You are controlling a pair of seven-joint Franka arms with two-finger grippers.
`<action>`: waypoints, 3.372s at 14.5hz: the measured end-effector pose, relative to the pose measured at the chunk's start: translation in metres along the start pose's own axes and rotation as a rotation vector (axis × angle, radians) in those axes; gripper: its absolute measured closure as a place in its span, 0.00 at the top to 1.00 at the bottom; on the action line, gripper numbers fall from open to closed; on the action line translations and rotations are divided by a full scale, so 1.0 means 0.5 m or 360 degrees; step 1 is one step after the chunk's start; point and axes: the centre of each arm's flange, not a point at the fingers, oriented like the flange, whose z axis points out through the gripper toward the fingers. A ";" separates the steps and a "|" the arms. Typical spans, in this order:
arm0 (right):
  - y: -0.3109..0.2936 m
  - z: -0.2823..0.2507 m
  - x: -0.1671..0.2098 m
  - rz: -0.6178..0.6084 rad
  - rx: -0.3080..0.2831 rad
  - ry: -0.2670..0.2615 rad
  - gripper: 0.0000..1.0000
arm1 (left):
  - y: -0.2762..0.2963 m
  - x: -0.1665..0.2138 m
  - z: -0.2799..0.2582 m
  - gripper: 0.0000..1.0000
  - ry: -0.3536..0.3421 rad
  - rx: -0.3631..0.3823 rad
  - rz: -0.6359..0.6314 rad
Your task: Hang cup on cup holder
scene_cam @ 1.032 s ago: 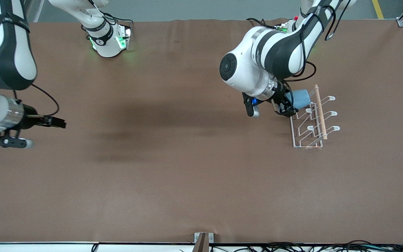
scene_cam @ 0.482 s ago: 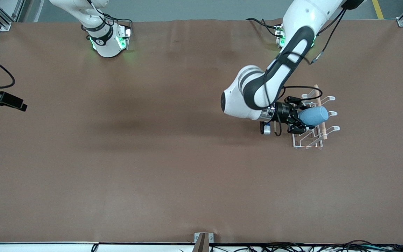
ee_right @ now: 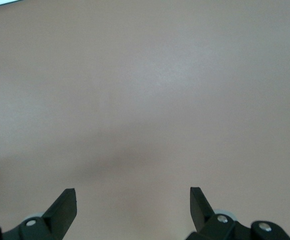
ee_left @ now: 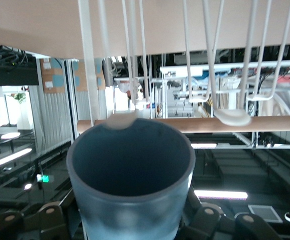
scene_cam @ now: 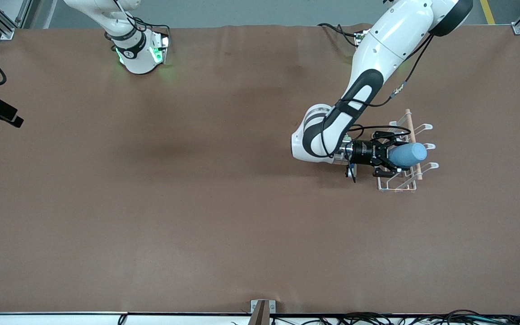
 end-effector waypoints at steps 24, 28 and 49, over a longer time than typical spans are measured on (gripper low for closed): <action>0.004 -0.008 0.004 -0.0077 -0.0003 0.0036 1.00 | -0.127 -0.180 0.029 1.00 0.0324 -0.0401 -0.0812; 0.009 -0.010 0.008 -0.0094 -0.0076 0.0069 1.00 | -0.140 -0.365 0.057 1.00 0.0789 -0.0703 -0.1264; 0.005 -0.005 0.003 -0.0140 -0.0036 0.0029 1.00 | 0.002 -0.805 0.405 1.00 0.2057 -0.1980 -0.2158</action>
